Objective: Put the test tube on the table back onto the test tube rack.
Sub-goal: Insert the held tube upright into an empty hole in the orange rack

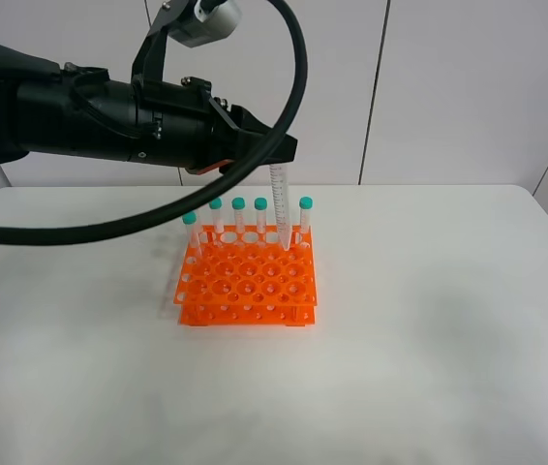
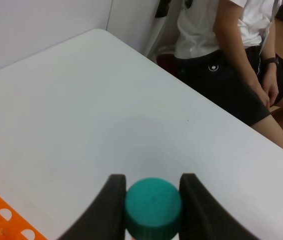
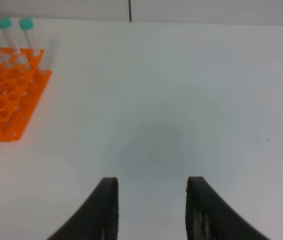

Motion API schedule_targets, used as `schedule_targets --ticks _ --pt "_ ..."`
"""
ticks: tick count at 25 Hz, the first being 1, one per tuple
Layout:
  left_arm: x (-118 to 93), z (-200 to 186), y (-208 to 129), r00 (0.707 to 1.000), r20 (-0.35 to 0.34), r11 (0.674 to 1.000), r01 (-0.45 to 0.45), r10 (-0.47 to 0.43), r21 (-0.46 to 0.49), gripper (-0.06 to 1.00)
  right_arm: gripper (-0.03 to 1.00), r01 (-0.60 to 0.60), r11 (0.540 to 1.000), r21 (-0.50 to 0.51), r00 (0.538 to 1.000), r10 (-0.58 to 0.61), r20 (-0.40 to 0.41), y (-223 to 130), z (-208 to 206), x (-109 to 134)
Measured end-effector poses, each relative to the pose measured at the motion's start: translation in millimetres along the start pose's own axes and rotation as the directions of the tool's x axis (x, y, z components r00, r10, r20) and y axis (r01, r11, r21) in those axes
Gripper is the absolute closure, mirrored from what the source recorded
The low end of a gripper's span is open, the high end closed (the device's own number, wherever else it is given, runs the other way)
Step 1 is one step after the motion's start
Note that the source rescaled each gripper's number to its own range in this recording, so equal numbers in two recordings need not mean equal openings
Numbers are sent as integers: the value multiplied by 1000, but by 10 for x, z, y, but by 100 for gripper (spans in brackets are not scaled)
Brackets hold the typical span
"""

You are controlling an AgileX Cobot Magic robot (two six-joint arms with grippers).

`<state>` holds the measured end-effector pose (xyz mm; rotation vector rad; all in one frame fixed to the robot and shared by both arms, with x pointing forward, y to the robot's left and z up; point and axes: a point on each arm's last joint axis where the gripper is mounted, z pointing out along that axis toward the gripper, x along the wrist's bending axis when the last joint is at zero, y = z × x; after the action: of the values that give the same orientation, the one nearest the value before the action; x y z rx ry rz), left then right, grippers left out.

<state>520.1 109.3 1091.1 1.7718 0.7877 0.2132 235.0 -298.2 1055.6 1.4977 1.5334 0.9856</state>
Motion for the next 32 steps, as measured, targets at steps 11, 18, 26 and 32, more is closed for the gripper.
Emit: schedule_targets --ticks 11,18,26,32 --pt "0 0 0 1000 0 1000 -2 2 1 94 13 -29 999 14 999 29 -30 -15 5 28" --pt "-1 0 -1 1000 2 1000 -2 2 1 94 13 -34 999 15 999 34 -38 -14 4 35" --pt "-2 0 -1 1000 3 1000 -2 2 2 94 13 -34 999 15 999 34 -39 -14 4 36" --pt "17 0 4 1000 -19 1000 -3 2 -4 94 13 -34 999 15 999 35 -39 -14 4 36"
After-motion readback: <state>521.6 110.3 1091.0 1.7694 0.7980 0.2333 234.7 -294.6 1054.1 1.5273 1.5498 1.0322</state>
